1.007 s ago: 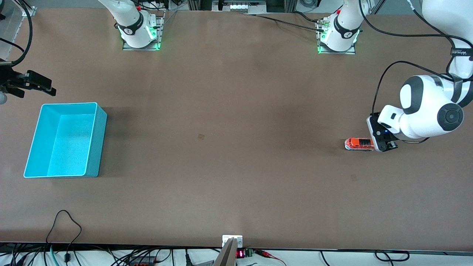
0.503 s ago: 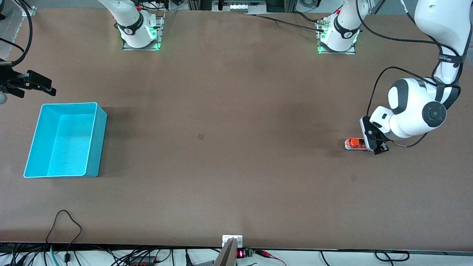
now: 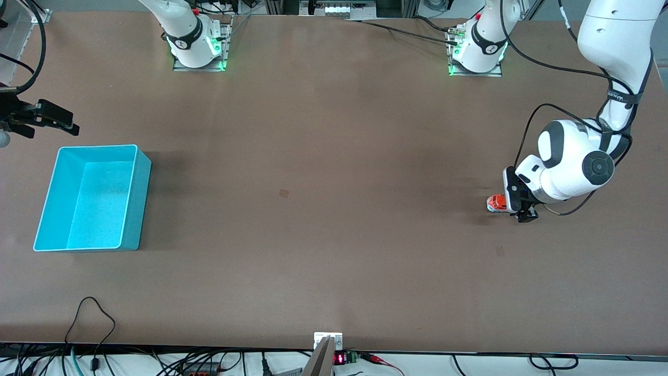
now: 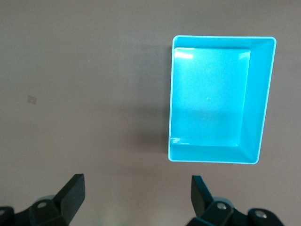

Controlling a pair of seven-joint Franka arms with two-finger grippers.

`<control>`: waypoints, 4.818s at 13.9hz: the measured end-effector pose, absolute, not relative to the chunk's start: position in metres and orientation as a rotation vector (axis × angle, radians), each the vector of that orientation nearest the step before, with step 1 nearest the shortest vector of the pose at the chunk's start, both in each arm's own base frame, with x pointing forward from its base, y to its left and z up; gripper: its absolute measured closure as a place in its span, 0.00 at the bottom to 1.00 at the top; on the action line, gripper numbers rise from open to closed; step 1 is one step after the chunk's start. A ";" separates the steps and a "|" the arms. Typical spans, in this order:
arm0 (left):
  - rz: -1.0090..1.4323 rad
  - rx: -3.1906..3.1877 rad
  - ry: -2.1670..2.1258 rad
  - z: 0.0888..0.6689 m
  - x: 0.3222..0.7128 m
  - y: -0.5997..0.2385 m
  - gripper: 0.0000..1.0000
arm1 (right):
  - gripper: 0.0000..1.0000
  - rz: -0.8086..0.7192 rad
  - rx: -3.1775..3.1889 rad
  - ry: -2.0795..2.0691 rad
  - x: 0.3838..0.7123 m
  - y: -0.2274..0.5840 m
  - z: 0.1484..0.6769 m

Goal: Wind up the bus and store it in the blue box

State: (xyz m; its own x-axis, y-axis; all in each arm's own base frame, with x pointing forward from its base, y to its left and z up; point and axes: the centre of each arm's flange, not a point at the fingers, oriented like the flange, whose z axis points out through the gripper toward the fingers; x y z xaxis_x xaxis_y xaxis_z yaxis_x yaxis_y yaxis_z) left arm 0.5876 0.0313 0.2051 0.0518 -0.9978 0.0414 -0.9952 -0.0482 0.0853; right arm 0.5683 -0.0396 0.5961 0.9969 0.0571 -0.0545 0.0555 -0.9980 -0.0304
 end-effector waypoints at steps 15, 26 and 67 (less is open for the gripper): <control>-0.025 2.161 -2.167 0.202 0.590 0.039 0.49 | 0.00 0.086 -3.110 -0.088 0.568 -0.040 0.596; -0.022 2.177 -2.151 0.201 0.590 0.053 0.49 | 0.00 0.086 -3.110 -0.088 0.568 -0.040 0.596; -0.217 2.111 -2.038 0.371 0.635 0.073 0.00 | 0.00 0.115 -3.108 -0.094 0.573 -0.037 0.586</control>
